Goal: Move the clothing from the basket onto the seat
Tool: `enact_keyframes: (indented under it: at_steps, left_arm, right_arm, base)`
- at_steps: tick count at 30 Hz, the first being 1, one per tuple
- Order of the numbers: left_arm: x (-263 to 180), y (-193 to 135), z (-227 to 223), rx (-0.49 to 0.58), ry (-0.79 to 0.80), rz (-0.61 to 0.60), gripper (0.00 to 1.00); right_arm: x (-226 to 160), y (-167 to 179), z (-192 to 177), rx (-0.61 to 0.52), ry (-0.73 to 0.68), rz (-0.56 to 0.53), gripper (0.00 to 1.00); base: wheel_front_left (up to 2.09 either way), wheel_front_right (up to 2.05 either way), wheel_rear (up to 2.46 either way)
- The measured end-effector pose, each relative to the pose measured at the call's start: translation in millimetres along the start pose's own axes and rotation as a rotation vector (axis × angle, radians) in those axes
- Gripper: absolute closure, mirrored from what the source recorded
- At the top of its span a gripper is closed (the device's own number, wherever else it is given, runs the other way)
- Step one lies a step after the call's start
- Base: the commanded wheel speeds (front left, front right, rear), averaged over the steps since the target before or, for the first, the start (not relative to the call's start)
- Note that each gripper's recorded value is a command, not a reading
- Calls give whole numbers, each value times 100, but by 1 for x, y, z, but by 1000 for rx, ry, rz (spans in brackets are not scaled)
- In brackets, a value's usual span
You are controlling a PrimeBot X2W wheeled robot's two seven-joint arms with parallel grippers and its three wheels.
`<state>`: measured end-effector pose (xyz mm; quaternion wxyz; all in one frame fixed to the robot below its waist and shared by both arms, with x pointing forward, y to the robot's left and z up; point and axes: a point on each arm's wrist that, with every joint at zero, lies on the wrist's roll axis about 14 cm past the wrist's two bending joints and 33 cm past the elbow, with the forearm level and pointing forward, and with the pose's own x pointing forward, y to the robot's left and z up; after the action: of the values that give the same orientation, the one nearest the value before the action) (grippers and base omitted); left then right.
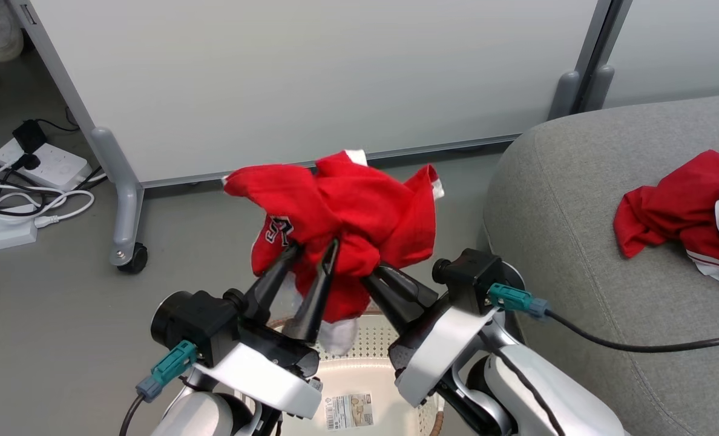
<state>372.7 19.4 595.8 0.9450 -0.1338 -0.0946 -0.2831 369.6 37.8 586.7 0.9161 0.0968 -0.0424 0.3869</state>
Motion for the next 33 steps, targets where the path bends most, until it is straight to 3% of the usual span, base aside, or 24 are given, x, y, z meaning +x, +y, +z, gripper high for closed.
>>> enact_keyframes:
  at_steps: [9,24,33]
  left_arm:
    - [4,-4,6,23,-31,-20,0]
    - [-12,-63,-63,111,260,-320,0]
    - [-18,-85,-78,111,314,-425,0]
  right_arm:
    - [-13,-51,19,-21,-59,-138,100]
    - [-75,-121,-23,21,50,-404,100]
    - [-111,-139,-30,25,63,-520,100]
  base:
    - [0,0,0]
    - [0,0,0]
    - [0,0,0]
